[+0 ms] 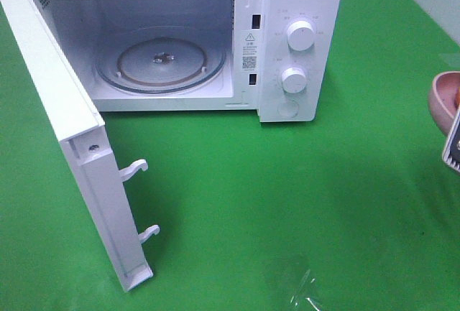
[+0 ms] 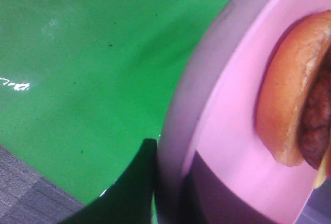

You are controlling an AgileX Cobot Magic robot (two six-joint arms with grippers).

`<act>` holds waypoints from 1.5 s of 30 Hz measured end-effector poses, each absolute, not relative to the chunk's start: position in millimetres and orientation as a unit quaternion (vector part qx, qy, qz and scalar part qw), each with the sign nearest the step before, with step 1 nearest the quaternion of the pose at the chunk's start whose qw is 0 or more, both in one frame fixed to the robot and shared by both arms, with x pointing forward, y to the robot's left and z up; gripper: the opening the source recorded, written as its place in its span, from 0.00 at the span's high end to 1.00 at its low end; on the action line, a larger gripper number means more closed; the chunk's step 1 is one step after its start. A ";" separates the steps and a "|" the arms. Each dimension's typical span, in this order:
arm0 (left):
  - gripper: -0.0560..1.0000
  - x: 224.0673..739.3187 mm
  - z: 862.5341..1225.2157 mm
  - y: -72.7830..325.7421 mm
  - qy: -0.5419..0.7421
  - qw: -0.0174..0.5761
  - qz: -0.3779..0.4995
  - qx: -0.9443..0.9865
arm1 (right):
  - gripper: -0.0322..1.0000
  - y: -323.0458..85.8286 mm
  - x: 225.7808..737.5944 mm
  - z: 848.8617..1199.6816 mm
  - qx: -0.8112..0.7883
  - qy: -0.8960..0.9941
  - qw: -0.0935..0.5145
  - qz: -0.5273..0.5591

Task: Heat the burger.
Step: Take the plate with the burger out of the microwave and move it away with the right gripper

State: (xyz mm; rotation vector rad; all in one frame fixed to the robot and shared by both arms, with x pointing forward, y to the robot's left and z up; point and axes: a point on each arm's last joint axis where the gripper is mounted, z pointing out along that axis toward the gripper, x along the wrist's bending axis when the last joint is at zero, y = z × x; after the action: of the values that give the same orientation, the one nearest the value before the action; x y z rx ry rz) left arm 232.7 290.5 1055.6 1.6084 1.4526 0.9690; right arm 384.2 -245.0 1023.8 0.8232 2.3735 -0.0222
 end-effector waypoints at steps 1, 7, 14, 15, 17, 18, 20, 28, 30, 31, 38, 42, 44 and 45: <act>0.01 232.7 1055.6 290.5 0.567 0.374 0.378 0.628 | 0.89 -245.0 384.2 1023.8 0.312 0.898 0.309 -0.008; 0.01 232.7 1055.6 290.5 0.567 0.374 0.378 0.628 | 0.89 -252.1 382.1 1024.7 0.368 0.874 0.315 -0.030; 0.01 232.7 1055.6 290.5 0.567 0.374 0.378 0.628 | 0.89 -254.5 380.6 1024.6 0.413 0.854 0.314 -0.030; 0.01 232.7 1055.6 290.5 0.567 0.374 0.378 0.628 | 0.89 -255.2 380.0 1024.5 0.426 0.848 0.314 -0.030; 0.01 232.7 1055.6 290.5 0.567 0.374 0.378 0.628 | 0.89 -255.9 379.7 1023.8 0.437 0.843 0.312 -0.036; 0.01 232.7 1055.6 290.5 0.567 0.374 0.378 0.628 | 0.89 -255.9 379.7 1023.8 0.437 0.843 0.312 -0.036; 0.01 232.7 1055.6 290.5 0.567 0.374 0.378 0.628 | 0.89 -255.8 381.3 1019.7 0.450 0.837 0.305 -0.057; 0.01 232.7 1055.6 290.5 0.567 0.374 0.378 0.628 | 0.89 -249.8 389.9 1005.0 0.481 0.822 0.289 -0.094; 0.01 232.7 1055.6 290.5 0.567 0.374 0.378 0.628 | 0.89 -248.4 391.7 1001.8 0.484 0.821 0.286 -0.100; 0.01 232.7 1055.6 290.5 0.567 0.374 0.378 0.628 | 0.89 -246.7 393.8 998.2 0.489 0.818 0.283 -0.106; 0.01 232.7 1055.6 290.5 0.567 0.374 0.378 0.628 | 0.89 -242.3 401.2 986.1 0.510 0.802 0.283 -0.127; 0.01 232.7 1055.6 290.5 0.567 0.374 0.378 0.628 | 0.89 -240.0 404.3 980.0 0.515 0.799 0.280 -0.135; 0.01 232.7 1055.6 290.5 0.567 0.374 0.378 0.628 | 0.89 -238.7 406.1 976.6 0.517 0.798 0.279 -0.139; 0.01 232.7 1055.6 290.5 0.567 0.374 0.378 0.628 | 0.89 -238.7 406.1 976.6 0.517 0.798 0.279 -0.139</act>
State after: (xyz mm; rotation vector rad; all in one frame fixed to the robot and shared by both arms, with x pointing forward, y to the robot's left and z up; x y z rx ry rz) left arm 232.7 290.5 1055.6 1.6084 1.4526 0.9690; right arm 406.1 -238.7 976.6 1.3862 2.1398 -0.3726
